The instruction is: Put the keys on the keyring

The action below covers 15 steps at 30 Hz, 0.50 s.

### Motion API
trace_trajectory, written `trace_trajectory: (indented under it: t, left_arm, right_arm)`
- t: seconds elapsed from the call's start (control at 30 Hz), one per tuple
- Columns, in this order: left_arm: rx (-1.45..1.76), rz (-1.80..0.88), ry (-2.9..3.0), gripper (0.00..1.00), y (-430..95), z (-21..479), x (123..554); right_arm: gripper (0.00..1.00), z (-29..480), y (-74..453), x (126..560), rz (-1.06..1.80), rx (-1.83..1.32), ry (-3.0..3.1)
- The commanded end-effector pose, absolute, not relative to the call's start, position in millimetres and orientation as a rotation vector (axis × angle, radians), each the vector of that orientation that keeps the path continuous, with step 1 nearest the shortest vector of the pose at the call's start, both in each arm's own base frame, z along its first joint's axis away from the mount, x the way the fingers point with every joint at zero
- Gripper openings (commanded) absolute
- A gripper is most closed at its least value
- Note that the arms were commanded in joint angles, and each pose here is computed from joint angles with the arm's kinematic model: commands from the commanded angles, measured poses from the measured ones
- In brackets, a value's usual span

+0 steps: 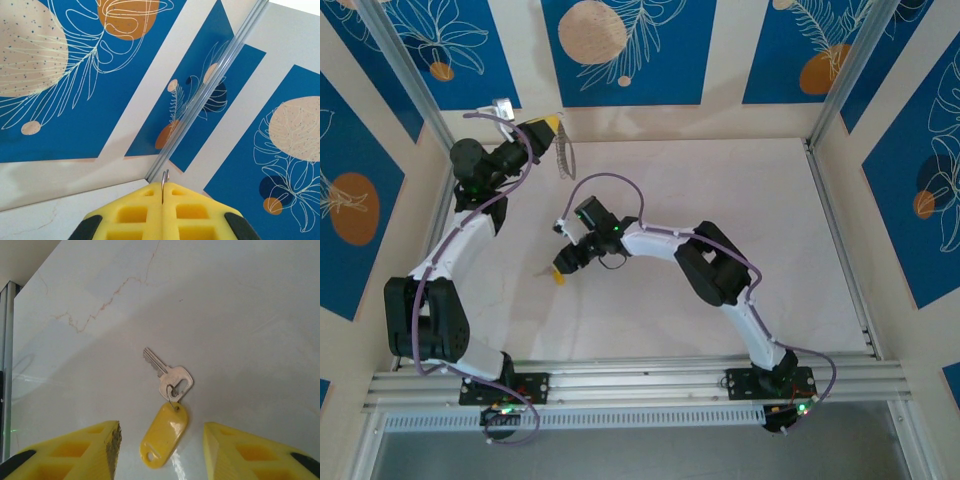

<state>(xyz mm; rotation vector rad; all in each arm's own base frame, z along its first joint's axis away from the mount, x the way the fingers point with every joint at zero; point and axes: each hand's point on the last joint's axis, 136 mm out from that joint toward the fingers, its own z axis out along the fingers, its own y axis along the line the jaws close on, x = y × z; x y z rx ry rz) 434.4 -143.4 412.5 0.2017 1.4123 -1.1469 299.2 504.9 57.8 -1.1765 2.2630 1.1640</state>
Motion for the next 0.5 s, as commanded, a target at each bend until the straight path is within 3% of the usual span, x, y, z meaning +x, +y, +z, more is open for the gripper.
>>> trace_trajectory:
  t: [0.0, 0.47]
  left_arm:
    - [0.246, -1.138, 1.333, 0.0, -139, 440, 426]
    - [0.247, -1.144, 1.329, 0.0, -139, 440, 426]
  right_arm:
    - [0.47, 53, 512, 285, 1.235, -1.263, 2.254]
    - [0.42, 39, 529, 286, 1.268, -1.269, 2.272]
